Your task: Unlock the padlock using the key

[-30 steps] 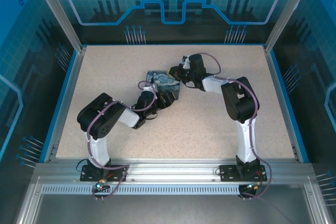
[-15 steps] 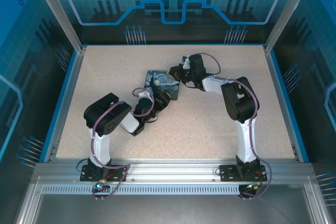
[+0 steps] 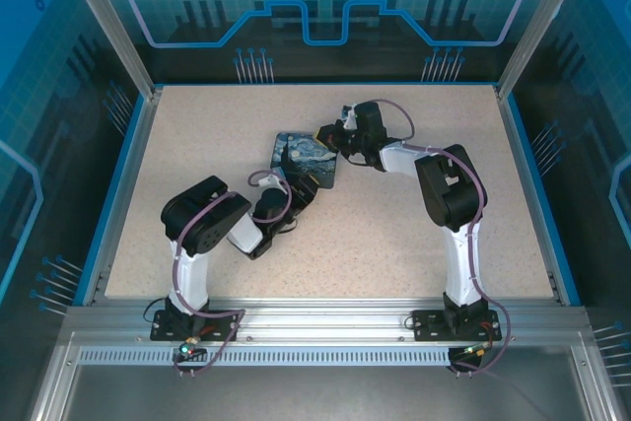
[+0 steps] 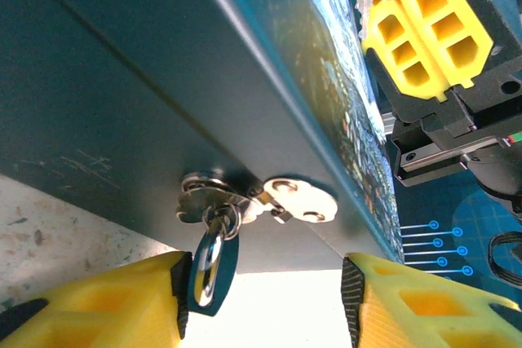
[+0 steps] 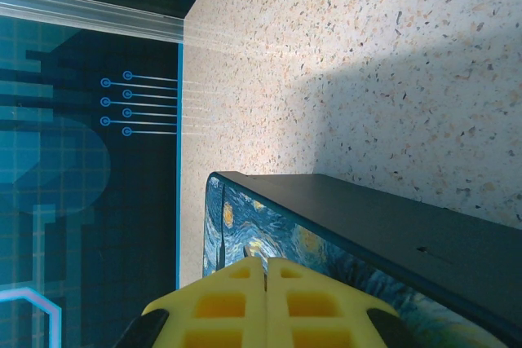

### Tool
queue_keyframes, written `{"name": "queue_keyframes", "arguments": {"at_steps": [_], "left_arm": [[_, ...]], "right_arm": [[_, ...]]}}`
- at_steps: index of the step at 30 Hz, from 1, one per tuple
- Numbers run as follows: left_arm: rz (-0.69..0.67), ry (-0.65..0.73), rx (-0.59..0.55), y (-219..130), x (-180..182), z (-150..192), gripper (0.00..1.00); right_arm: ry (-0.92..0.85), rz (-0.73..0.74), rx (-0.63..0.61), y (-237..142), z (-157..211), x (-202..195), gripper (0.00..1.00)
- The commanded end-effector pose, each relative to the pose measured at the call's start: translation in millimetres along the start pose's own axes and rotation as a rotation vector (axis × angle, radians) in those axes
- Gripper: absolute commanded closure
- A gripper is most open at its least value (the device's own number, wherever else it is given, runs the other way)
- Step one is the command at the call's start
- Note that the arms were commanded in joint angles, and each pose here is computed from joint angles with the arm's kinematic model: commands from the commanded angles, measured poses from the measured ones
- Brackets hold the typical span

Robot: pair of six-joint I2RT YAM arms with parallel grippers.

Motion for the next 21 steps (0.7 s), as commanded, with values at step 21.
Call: {"name": "queue_keyframes", "arguments": {"at_steps": [21], "left_arm": [[-0.248,0.002,-0.053,2.7,16.5,13.3,0.65]], "right_arm": [[0.093,0.126,0.091,10.3,24.0,-39.4,1.00]]}}
Point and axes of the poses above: each hand's point on the last joint's axis, 136 mm out from that joint toward the fingers, its own y axis out along the fingers, its own x axis along the line the jaws close on, z = x × y, the point moved 9 cm from there along -y, back along the fingers, and after that the axes turned 11 degrees about y, right-handed, at the moved point
